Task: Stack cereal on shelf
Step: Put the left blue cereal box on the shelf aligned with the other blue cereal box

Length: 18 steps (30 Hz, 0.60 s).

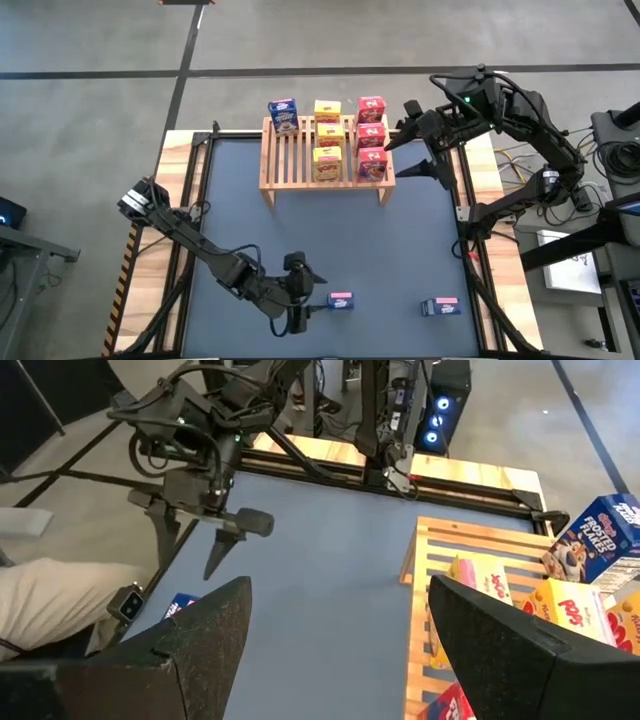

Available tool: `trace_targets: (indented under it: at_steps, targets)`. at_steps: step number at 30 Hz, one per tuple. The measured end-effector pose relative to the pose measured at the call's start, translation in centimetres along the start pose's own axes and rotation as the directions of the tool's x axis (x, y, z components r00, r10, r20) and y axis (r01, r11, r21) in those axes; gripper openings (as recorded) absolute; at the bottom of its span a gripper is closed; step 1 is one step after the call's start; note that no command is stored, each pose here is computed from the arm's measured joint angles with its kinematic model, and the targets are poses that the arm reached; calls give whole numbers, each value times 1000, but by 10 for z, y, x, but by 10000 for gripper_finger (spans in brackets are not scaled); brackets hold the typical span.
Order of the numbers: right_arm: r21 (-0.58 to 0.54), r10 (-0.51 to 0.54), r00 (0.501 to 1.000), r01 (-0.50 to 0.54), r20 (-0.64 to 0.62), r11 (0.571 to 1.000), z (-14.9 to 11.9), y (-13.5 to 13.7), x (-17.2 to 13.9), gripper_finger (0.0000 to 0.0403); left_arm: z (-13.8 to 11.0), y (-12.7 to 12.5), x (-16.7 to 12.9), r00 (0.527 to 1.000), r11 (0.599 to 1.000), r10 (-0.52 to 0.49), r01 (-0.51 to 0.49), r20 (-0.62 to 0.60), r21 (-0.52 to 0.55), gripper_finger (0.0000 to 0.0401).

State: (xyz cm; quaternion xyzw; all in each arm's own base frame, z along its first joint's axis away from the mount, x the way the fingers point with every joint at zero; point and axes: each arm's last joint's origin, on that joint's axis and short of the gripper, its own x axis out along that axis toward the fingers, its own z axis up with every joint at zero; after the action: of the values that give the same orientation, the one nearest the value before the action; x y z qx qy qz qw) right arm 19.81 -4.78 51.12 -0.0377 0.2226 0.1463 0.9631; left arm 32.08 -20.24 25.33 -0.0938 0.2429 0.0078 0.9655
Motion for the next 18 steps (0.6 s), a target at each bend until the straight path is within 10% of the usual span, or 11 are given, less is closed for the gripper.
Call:
trace_targets:
  at_steps: [18]
  targets:
    - [34, 2, 1000, -2, -6, 999, -1, 0, 0, 292, 15, 9, 16, 997, 998, -29, 25, -71, -49, 389]
